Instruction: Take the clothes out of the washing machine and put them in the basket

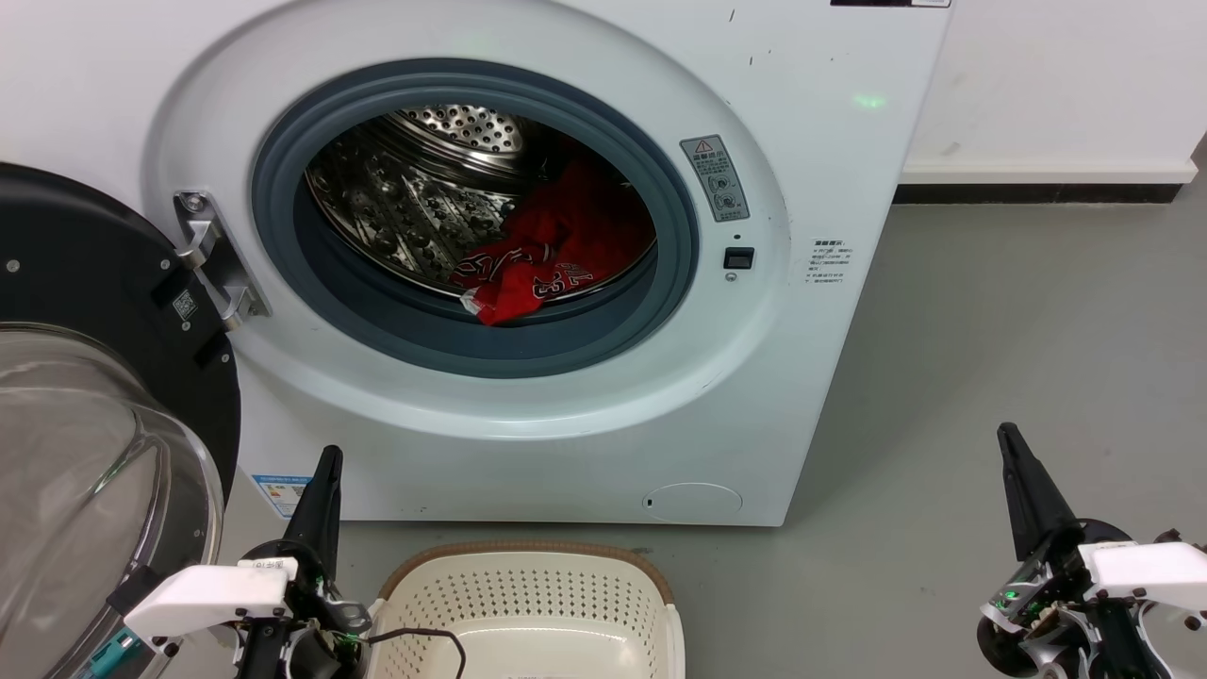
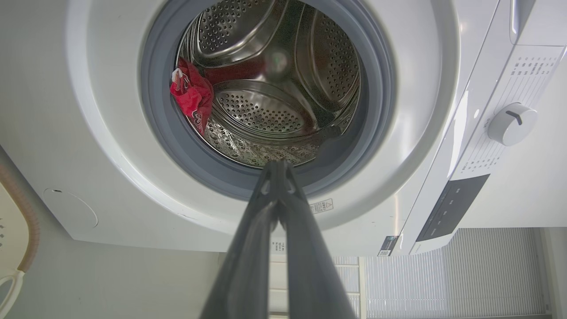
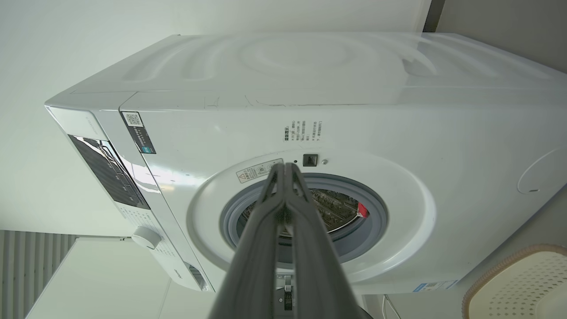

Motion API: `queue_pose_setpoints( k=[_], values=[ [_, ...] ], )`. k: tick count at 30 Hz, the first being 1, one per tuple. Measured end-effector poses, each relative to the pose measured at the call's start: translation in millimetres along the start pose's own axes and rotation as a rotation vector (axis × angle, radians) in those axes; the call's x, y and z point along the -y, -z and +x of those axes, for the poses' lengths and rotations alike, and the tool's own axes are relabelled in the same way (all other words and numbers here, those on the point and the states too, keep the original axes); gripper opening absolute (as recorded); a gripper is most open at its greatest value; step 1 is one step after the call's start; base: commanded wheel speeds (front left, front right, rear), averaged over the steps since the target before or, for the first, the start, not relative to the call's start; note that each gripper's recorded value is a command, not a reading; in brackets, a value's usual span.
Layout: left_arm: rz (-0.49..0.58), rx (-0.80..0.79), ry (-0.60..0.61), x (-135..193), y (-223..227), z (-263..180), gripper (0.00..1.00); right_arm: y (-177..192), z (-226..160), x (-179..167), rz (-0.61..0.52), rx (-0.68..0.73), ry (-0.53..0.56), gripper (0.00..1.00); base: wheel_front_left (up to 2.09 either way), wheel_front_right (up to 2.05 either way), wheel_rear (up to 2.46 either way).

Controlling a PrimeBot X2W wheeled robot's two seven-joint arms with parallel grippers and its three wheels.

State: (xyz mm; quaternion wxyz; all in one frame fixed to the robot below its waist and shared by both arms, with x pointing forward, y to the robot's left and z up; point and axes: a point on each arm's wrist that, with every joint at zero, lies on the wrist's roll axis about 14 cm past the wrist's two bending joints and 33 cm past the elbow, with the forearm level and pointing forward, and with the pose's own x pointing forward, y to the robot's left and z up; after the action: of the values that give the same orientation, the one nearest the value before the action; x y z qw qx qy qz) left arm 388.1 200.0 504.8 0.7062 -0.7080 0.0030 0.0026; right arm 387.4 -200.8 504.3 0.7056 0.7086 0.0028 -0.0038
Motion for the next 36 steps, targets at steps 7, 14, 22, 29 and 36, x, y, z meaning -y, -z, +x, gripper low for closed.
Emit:
queue_pose_setpoints(
  k=[7, 14, 22, 29, 36],
  values=[
    [0.0, 0.0, 0.0, 0.0, 0.0, 0.0, 0.0, 0.0, 0.0, 0.0, 0.0, 0.0, 0.0, 0.0, 0.0, 0.0, 0.0],
    [0.0, 0.0, 0.0, 0.0, 0.0, 0.0, 0.0, 0.0, 0.0, 0.0, 0.0, 0.0, 0.0, 0.0, 0.0, 0.0, 0.0],
    [0.0, 0.0, 0.0, 0.0, 0.0, 0.0, 0.0, 0.0, 0.0, 0.0, 0.0, 0.0, 0.0, 0.0, 0.0, 0.0, 0.0],
    [0.0, 0.0, 0.0, 0.0, 0.0, 0.0, 0.0, 0.0, 0.0, 0.0, 0.0, 0.0, 0.0, 0.0, 0.0, 0.0, 0.0],
    [0.0, 0.0, 0.0, 0.0, 0.0, 0.0, 0.0, 0.0, 0.0, 0.0, 0.0, 0.0, 0.0, 0.0, 0.0, 0.0, 0.0]
  ],
)
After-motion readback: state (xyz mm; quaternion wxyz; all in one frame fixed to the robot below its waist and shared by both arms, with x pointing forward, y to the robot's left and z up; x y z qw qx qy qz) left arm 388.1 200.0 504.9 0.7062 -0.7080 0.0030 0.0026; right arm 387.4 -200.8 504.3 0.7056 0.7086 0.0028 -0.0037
